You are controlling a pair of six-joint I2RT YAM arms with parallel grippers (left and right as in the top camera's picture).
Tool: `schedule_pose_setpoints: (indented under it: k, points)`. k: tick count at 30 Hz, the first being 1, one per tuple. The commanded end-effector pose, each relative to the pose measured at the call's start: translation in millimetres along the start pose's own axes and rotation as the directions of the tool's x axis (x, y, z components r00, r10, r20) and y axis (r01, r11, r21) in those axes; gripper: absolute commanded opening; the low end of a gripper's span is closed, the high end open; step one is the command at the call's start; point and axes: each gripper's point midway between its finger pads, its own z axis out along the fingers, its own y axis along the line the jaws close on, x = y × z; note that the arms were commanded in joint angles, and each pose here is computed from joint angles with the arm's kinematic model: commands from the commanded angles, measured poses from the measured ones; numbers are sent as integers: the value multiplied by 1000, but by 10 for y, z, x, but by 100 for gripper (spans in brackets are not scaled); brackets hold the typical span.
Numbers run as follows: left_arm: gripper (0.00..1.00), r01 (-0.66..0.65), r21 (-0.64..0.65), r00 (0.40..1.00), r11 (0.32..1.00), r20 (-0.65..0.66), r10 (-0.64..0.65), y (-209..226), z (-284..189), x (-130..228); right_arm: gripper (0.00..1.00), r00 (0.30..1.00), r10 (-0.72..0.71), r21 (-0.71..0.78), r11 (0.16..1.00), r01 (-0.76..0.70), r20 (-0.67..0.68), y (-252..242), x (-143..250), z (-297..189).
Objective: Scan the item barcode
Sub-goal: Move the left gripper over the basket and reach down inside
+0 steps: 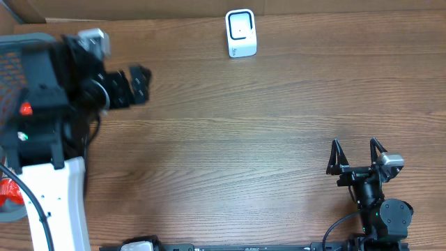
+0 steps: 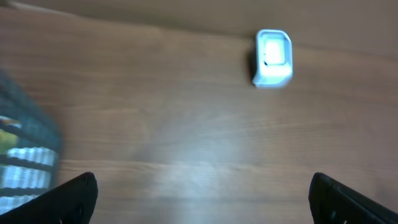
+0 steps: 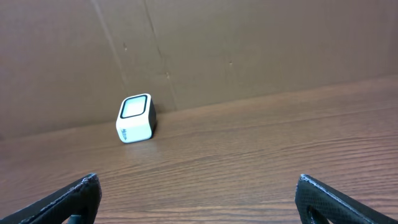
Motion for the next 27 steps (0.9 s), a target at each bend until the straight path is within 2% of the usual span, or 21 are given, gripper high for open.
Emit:
schedule_pose_setpoints:
  k: [1,6,9,14,16,18,21,23,25,27]
  points:
    - [100,95,-162,993,982,79,-83,377,-196,-408,100,1000,-5,-9,1000,5,-2,13,31,3]
    - [100,272,-255,955,928,187,-229,922,-483,-730,100,1000,-5,-9,1000,5,-2,13,31,3]
    - [100,381,-306,918,872,236,-318,1286,-591,-735,100,1000,-5,-9,1000,5,-2,13,31,3]
    - [90,535,-424,844,731,245,-476,1953,-648,-439,100,1000,-5,-9,1000,5,-2,13,31,3]
    - [91,581,-460,810,671,243,-534,2138,-631,-309,100,1000,-5,-9,1000,5,-2,13,31,3]
    - [91,634,-506,754,584,239,-612,2355,-582,-115,100,1000,-5,-9,1000,5,-2,13,31,3]
    - [89,647,-557,713,521,200,-672,2605,-439,136,100,1000,-5,-9,1000,5,-2,13,31,3]
    - [88,647,-584,691,491,176,-701,2780,-305,307,100,1000,-5,-9,1000,5,-2,13,31,3]
    - [88,624,-592,708,510,151,-690,2885,-180,378,100,1000,-5,-9,1000,5,-2,13,31,3]
    - [88,575,-601,749,555,113,-653,2975,-36,434,100,1000,-5,-9,1000,5,-2,13,31,3]
